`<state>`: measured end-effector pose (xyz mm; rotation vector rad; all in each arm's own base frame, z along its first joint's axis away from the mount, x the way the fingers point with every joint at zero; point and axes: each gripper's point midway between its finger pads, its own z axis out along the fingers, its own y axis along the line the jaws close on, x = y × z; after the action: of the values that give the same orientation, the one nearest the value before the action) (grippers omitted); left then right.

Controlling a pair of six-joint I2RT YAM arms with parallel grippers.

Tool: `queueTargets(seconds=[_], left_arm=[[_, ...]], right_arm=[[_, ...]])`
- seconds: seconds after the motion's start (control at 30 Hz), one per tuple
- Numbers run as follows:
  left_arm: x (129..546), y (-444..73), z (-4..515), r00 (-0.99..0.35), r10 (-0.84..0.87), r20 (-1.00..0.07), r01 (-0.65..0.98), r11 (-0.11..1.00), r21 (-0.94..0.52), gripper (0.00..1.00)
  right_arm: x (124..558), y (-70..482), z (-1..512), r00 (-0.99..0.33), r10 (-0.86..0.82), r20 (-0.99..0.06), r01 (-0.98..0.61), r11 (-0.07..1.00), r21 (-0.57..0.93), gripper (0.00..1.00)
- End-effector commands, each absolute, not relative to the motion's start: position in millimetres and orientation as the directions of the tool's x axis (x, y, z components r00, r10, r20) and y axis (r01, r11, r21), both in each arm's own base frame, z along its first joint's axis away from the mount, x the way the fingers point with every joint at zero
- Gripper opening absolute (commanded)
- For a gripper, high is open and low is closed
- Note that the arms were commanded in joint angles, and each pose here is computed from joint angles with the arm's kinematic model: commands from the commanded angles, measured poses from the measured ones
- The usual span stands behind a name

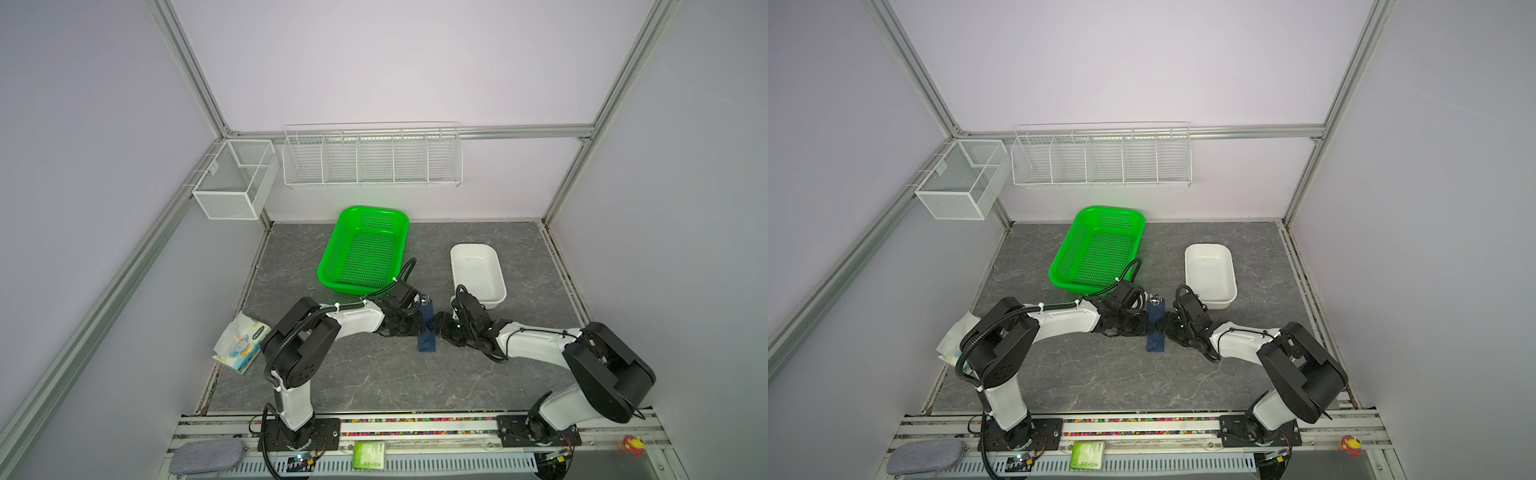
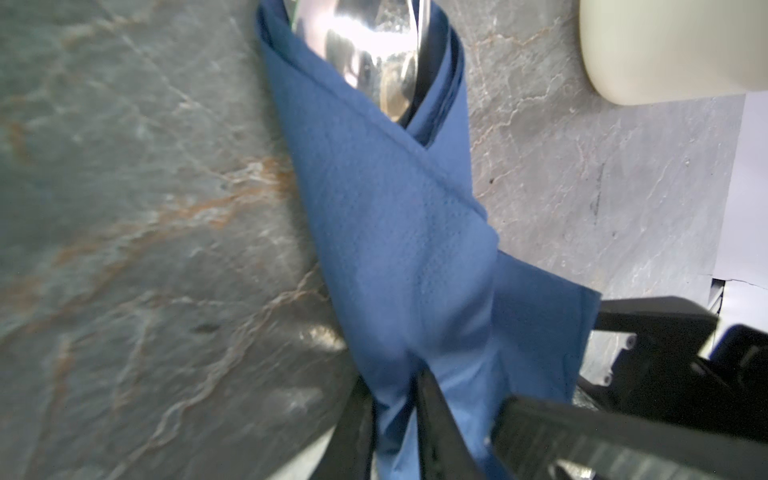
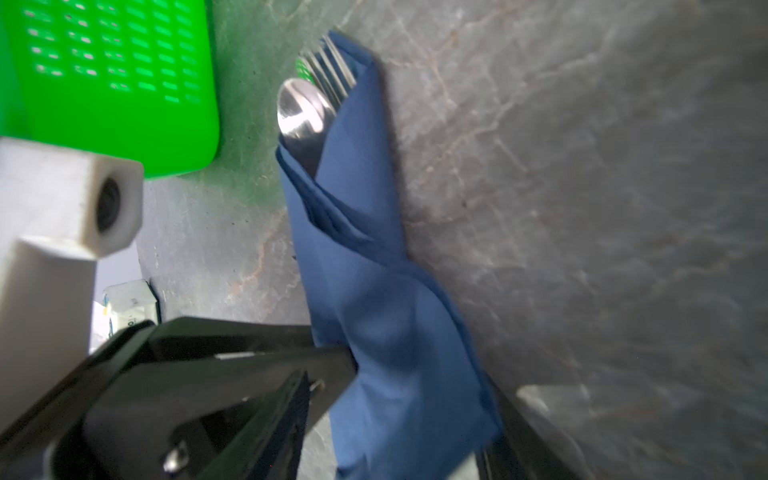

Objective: Place the utensils on the paper napkin and roll it up

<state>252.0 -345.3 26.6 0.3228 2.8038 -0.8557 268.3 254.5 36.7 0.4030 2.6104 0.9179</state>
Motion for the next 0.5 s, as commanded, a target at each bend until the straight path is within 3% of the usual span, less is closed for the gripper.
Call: queueTargets(seconds=[0.0,0.27,0.47], left_arm=[[239.7,-327.2,-2.7,-0.969,0.176,-0.177,0.237,0.866,-0.440,0.20],[240.0,-327.9,-1.7,-0.968,0.173,-0.180,0.237,0.865,-0.443,0.20],[240.8,-328.0,-0.3,-0.968,0.172,-0.183,0.237,0.865,-0.442,0.20]], right_arm=[[265.1,252.7,17.8,-0.900,0.392,-0.190,0.203,0.764,0.612,0.62],[262.1,252.9,5.1,-0.907,0.364,-0.211,0.173,0.780,0.601,0.46],[259.2,252.0,-1.3,-0.917,0.323,-0.234,0.140,0.810,0.569,0.45]])
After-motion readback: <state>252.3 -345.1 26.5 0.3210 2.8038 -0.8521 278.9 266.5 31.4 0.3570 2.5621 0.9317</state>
